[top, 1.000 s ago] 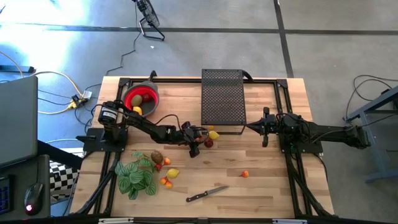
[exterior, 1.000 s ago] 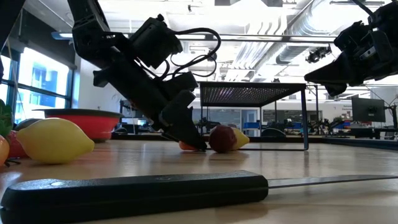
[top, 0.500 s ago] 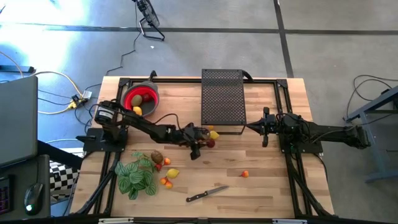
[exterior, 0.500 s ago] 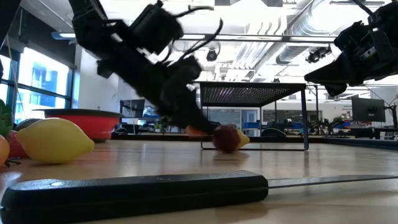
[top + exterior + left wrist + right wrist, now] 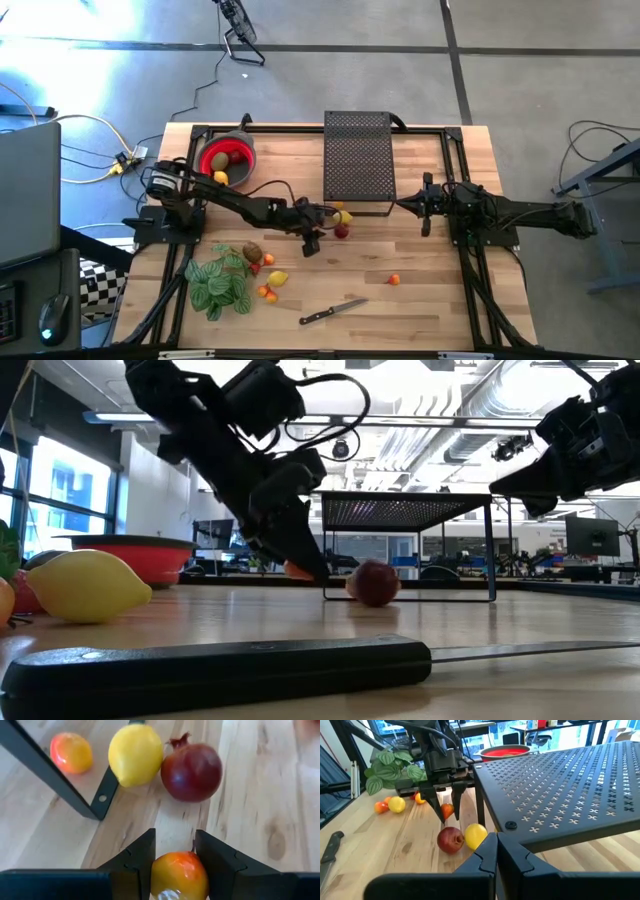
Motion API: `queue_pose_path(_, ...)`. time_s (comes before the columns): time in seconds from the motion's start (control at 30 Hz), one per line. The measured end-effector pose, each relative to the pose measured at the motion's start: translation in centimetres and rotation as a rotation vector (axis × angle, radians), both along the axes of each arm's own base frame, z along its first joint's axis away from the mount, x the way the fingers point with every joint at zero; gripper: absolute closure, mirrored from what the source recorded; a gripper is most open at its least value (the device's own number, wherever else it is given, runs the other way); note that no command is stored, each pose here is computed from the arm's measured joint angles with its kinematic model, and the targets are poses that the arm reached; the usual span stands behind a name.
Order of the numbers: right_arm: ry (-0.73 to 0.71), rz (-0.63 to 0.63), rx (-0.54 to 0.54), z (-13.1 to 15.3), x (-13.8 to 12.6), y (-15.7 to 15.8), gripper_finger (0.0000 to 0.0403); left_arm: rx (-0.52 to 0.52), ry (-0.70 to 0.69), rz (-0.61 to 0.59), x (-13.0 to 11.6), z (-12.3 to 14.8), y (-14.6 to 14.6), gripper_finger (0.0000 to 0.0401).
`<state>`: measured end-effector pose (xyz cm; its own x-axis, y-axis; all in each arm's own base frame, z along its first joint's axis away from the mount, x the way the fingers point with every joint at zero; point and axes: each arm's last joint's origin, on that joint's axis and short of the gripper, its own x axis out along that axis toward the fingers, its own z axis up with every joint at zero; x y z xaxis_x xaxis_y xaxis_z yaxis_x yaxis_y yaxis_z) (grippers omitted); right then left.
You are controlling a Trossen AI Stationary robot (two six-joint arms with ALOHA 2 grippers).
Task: Pick & Place Fruit
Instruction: Put the orange pear into the strainer bowl
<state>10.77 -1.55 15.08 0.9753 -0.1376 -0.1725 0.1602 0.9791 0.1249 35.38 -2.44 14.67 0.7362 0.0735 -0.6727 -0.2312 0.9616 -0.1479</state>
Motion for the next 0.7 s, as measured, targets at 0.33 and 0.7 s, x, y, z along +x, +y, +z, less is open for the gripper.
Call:
queue_pose_path(0.33,0.000,-0.001,0.000,0.0,0.0,0.0,0.0401,-0.021,-0.022,0.018,0.2,0.7,0.0,0.0272)
queue_pose_path(0.7,-0.001,-0.001,0.000,0.0,0.0,0.0,0.0401,0.009,0.051,0.071,-1.4,6.3,1.1,0.0272)
